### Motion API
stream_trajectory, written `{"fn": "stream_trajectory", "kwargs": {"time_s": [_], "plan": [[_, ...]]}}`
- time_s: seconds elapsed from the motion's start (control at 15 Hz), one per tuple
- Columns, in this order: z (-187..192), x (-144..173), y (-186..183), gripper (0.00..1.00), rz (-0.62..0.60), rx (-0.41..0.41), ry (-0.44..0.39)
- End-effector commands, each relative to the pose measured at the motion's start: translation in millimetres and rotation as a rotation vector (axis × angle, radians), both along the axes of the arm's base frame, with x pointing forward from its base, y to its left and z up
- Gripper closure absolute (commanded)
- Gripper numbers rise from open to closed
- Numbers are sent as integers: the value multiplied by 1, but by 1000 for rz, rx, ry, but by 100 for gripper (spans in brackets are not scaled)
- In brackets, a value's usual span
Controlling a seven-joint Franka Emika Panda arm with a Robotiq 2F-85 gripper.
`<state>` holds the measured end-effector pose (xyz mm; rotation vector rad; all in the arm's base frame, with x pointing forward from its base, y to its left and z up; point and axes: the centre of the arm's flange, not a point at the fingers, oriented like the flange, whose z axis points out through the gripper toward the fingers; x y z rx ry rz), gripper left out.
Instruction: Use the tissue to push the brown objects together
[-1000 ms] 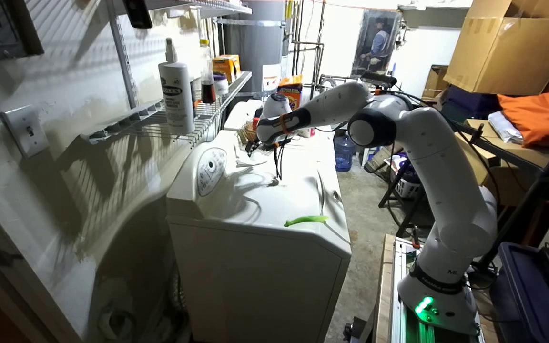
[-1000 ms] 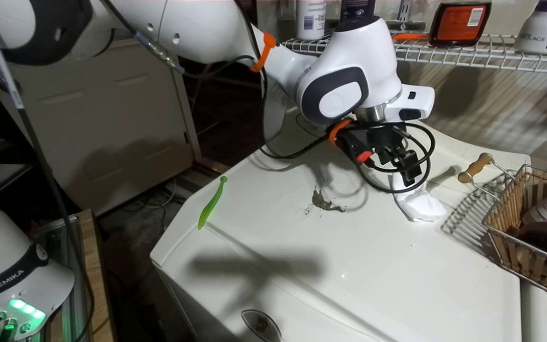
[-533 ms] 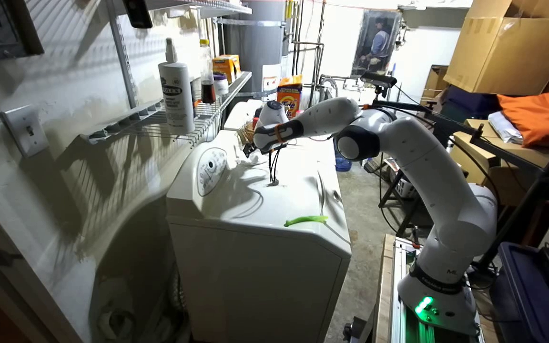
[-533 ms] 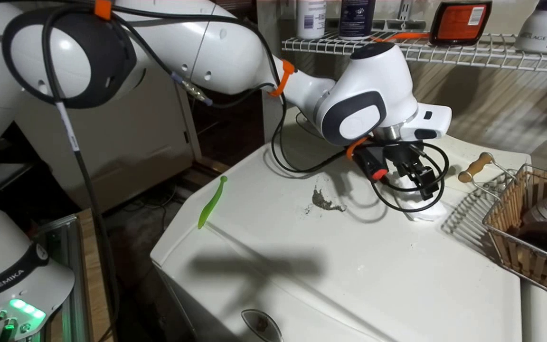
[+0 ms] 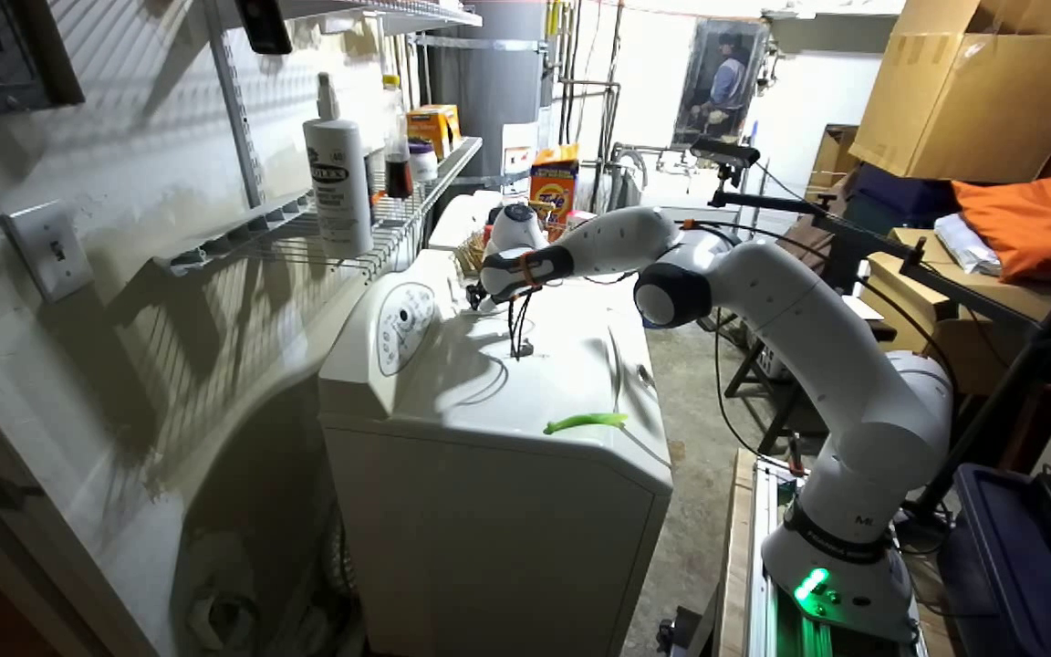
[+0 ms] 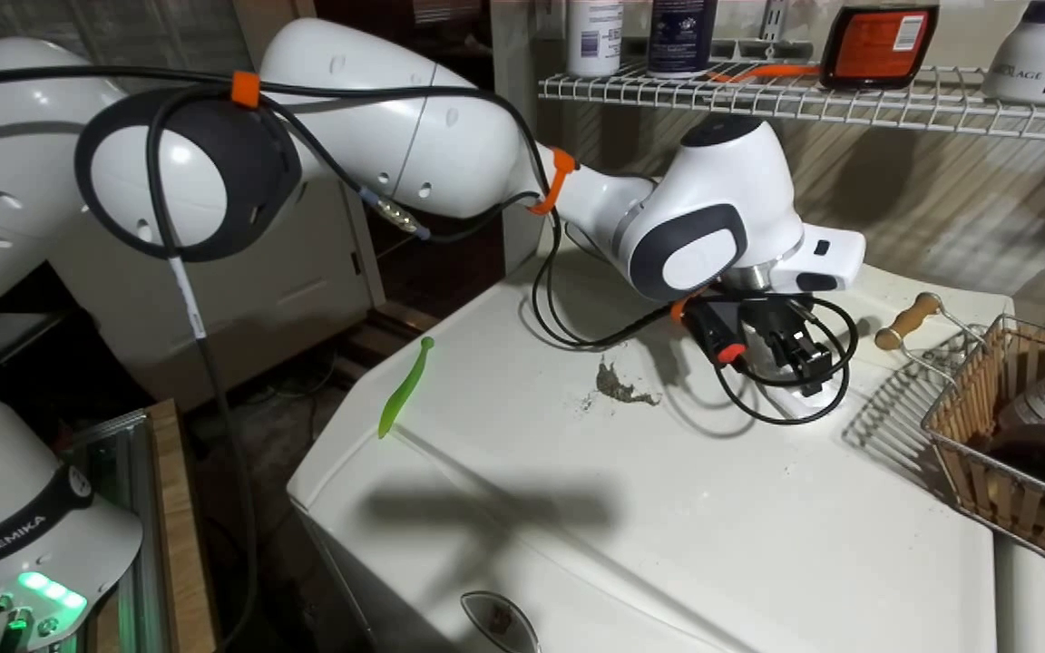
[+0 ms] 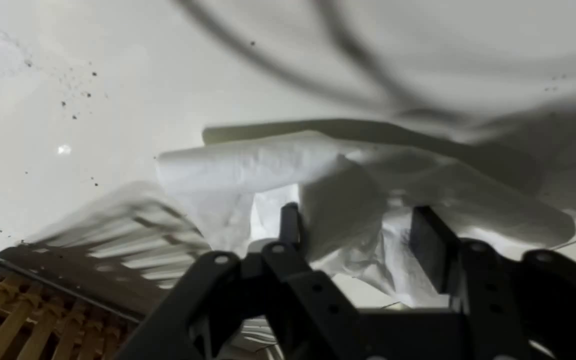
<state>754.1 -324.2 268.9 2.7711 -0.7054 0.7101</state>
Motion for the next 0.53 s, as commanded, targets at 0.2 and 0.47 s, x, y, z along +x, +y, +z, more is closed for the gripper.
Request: {"fn": "stream_trajectory", "kwargs": {"time_s": [0.2, 0.47], "plan": [[10, 14, 0, 90, -94, -11, 69], [14, 3, 5, 100, -175, 3, 174]]}}
